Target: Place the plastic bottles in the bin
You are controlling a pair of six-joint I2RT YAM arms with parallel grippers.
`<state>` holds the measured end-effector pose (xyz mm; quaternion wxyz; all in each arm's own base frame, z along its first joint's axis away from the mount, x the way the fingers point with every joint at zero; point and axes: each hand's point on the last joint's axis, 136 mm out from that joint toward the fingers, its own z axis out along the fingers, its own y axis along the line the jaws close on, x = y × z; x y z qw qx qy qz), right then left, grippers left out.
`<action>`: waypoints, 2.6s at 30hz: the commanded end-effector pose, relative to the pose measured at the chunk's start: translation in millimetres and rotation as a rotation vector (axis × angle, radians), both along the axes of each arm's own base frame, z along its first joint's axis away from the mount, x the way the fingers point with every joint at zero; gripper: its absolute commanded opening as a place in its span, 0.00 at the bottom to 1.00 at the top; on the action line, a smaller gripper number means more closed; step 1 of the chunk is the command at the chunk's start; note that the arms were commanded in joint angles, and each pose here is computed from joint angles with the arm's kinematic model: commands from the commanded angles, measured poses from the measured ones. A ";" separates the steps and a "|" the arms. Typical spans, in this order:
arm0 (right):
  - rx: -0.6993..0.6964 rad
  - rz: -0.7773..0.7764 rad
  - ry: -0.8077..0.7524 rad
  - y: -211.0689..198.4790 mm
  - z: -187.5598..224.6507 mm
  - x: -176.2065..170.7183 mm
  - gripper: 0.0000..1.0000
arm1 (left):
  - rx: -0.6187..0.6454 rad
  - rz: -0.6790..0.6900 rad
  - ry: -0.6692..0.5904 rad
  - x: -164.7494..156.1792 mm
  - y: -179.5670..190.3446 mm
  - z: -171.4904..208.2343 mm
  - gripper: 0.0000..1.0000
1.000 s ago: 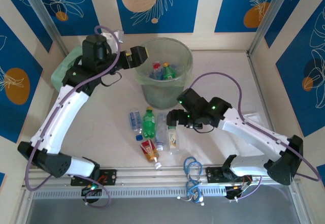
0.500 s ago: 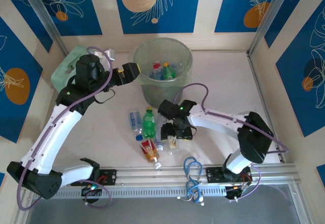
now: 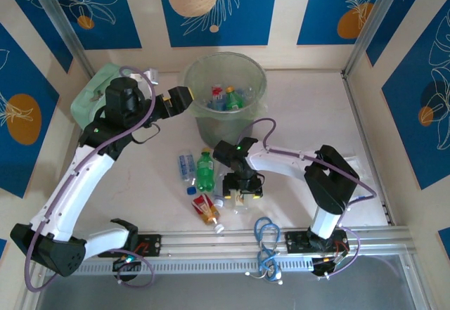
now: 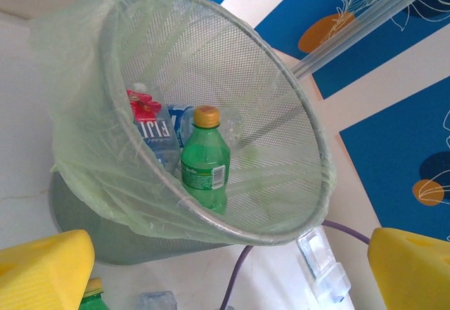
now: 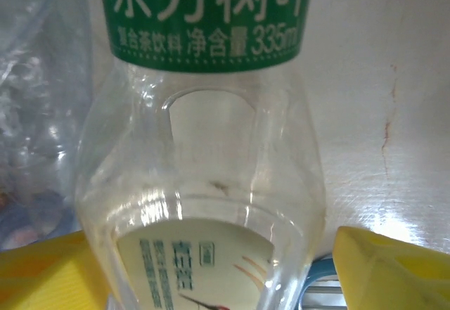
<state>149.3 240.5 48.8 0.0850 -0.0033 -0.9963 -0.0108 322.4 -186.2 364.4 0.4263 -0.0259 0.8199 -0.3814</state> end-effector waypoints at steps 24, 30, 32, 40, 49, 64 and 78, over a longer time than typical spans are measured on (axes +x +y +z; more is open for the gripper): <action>0.366 0.194 -0.445 31.5 141.9 31.1 0.56 | -0.051 -0.013 0.049 -0.7 -1.5 -9.0 0.95; 0.628 0.302 -0.669 60.3 237.4 39.2 0.55 | -0.277 -0.182 0.031 -6.5 -36.0 16.0 0.92; 0.716 0.333 -0.725 67.8 268.3 40.2 0.55 | -0.325 -0.226 0.006 -9.3 -42.5 26.9 0.92; 0.916 0.401 -0.753 83.2 323.8 40.2 0.57 | -0.414 -0.461 -0.079 -40.4 -71.3 66.9 0.96; 0.979 0.427 -0.718 89.0 337.8 38.6 0.59 | -0.466 -0.609 -0.133 -63.5 -85.8 85.1 0.91; 1.007 0.443 -0.682 94.4 337.7 36.6 0.59 | -0.494 -0.704 -0.129 -72.8 -98.2 85.8 0.61; 1.049 0.381 -0.721 80.9 351.7 47.0 0.60 | -0.535 -0.594 -0.175 -58.3 -91.0 95.3 0.35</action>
